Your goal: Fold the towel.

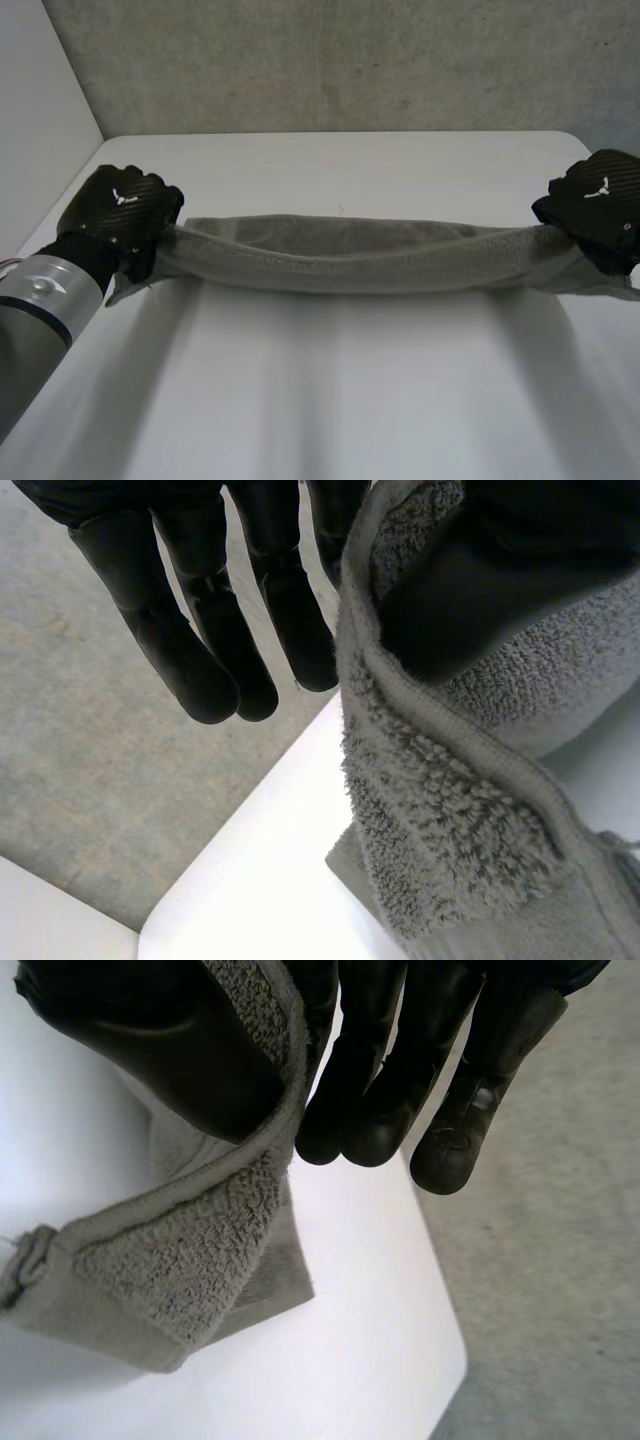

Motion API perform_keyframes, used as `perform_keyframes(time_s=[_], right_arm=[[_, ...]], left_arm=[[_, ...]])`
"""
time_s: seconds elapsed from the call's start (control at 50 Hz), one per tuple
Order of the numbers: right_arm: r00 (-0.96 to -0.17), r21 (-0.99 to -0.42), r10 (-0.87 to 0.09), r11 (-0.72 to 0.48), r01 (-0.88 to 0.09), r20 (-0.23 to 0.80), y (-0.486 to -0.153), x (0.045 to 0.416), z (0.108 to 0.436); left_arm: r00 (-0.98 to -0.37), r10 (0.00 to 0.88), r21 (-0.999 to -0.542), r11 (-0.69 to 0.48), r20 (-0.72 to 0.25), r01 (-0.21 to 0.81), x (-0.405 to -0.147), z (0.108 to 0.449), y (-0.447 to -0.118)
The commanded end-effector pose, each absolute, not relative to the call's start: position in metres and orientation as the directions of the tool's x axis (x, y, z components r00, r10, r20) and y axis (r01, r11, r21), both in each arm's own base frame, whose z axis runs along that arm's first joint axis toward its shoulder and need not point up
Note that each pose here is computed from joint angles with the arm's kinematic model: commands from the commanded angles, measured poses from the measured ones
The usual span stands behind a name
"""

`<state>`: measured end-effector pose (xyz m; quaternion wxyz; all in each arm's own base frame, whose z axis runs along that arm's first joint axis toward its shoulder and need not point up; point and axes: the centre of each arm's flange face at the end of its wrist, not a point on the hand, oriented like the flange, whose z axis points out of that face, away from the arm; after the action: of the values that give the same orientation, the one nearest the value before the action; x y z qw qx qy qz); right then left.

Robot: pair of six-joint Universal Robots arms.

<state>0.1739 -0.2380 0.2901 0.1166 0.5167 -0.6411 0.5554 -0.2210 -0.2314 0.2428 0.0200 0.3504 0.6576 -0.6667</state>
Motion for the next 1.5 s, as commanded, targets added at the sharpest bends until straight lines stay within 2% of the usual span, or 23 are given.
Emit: perform_keyframes(time_s=[0.02,0.1,0.16,0.2,0.24,0.3,0.34,0.36,0.4,0.48,0.56,0.64,0.84,0.96,1.04,1.06,1.14,1.18,1.2,1.24,1.3,1.42,1.5], right_arm=[[-0.422,-0.593,-0.639,-0.066,-0.803,0.643,-0.279,0.177,0.246],[-0.430,-0.589,-0.651,-0.034,-0.807,0.626,-0.299,0.178,0.233],[-0.429,-0.582,-0.645,-0.029,-0.813,0.632,-0.321,0.181,0.218],[-0.425,-0.582,-0.633,-0.051,-0.811,0.647,-0.331,0.188,0.212],[-0.431,-0.581,-0.577,-0.095,-0.808,0.694,-0.353,0.200,0.201],[-0.439,-0.575,-0.533,-0.111,-0.811,0.723,-0.366,0.203,0.195],[-0.455,-0.558,-0.431,-0.146,-0.817,0.779,-0.391,0.205,0.183],[-0.455,-0.558,-0.430,-0.146,-0.817,0.779,-0.391,0.205,0.183],[-0.458,-0.542,-0.339,-0.213,-0.813,0.822,-0.407,0.215,0.175],[-0.463,-0.532,-0.283,-0.267,-0.803,0.840,-0.417,0.223,0.164],[-0.472,-0.525,-0.234,-0.297,-0.798,0.850,-0.427,0.227,0.149],[-0.473,-0.525,-0.233,-0.303,-0.795,0.850,-0.429,0.229,0.139],[-0.476,-0.530,-0.240,-0.288,-0.797,0.846,-0.430,0.233,0.129],[-0.485,-0.535,-0.229,-0.291,-0.793,0.844,-0.427,0.233,0.139],[-0.525,-0.559,-0.193,-0.314,-0.767,0.829,-0.420,0.231,0.172],[-0.525,-0.559,-0.193,-0.314,-0.767,0.829,-0.420,0.231,0.173],[-0.611,-0.634,-0.181,-0.315,-0.706,0.771,-0.410,0.225,0.204],[-0.639,-0.659,-0.181,-0.315,-0.682,0.748,-0.406,0.222,0.215],[-0.665,-0.684,-0.181,-0.317,-0.657,0.724,-0.402,0.221,0.224],[-0.688,-0.704,-0.184,-0.318,-0.634,0.702,-0.397,0.220,0.231],[-0.716,-0.732,-0.189,-0.319,-0.603,0.672,-0.391,0.219,0.241],[-0.712,-0.741,-0.219,-0.293,-0.604,0.667,-0.384,0.219,0.234],[-0.705,-0.748,-0.253,-0.260,-0.611,0.663,-0.378,0.219,0.224]], left_arm=[[-0.694,0.488,-0.820,-0.087,-0.530,0.565,-0.234,0.206,-0.257],[-0.646,0.521,-0.796,-0.113,-0.557,0.595,-0.256,0.189,-0.280],[-0.644,0.519,-0.793,-0.118,-0.562,0.597,-0.260,0.184,-0.292],[-0.646,0.510,-0.792,-0.125,-0.568,0.598,-0.270,0.175,-0.316],[-0.652,0.498,-0.791,-0.126,-0.572,0.598,-0.274,0.171,-0.329],[-0.660,0.472,-0.788,-0.134,-0.584,0.601,-0.280,0.163,-0.349],[-0.664,0.461,-0.787,-0.142,-0.589,0.600,-0.282,0.159,-0.358],[-0.666,0.446,-0.786,-0.166,-0.598,0.595,-0.287,0.156,-0.368],[-0.672,0.421,-0.784,-0.195,-0.610,0.590,-0.290,0.154,-0.377],[-0.664,0.346,-0.749,-0.279,-0.663,0.601,-0.297,0.147,-0.398],[-0.645,0.314,-0.718,-0.324,-0.696,0.616,-0.300,0.140,-0.404],[-0.628,0.289,-0.690,-0.354,-0.723,0.632,-0.302,0.129,-0.410],[-0.614,0.300,-0.683,-0.344,-0.730,0.644,-0.302,0.117,-0.407],[-0.623,0.282,-0.682,-0.363,-0.729,0.634,-0.301,0.134,-0.405],[-0.639,0.259,-0.685,-0.378,-0.724,0.623,-0.301,0.149,-0.405],[-0.652,0.247,-0.690,-0.385,-0.717,0.613,-0.300,0.158,-0.406],[-0.694,0.247,-0.726,-0.378,-0.677,0.574,-0.293,0.173,-0.405],[-0.749,0.268,-0.784,-0.363,-0.606,0.504,-0.286,0.188,-0.400],[-0.749,0.268,-0.784,-0.363,-0.606,0.504,-0.286,0.189,-0.400],[-0.776,0.297,-0.819,-0.355,-0.556,0.450,-0.283,0.194,-0.399],[-0.772,0.310,-0.820,-0.359,-0.556,0.446,-0.284,0.192,-0.398],[-0.733,0.290,-0.777,-0.381,-0.615,0.501,-0.285,0.170,-0.412],[-0.706,0.216,-0.714,-0.432,-0.675,0.551,-0.288,0.153,-0.433]])
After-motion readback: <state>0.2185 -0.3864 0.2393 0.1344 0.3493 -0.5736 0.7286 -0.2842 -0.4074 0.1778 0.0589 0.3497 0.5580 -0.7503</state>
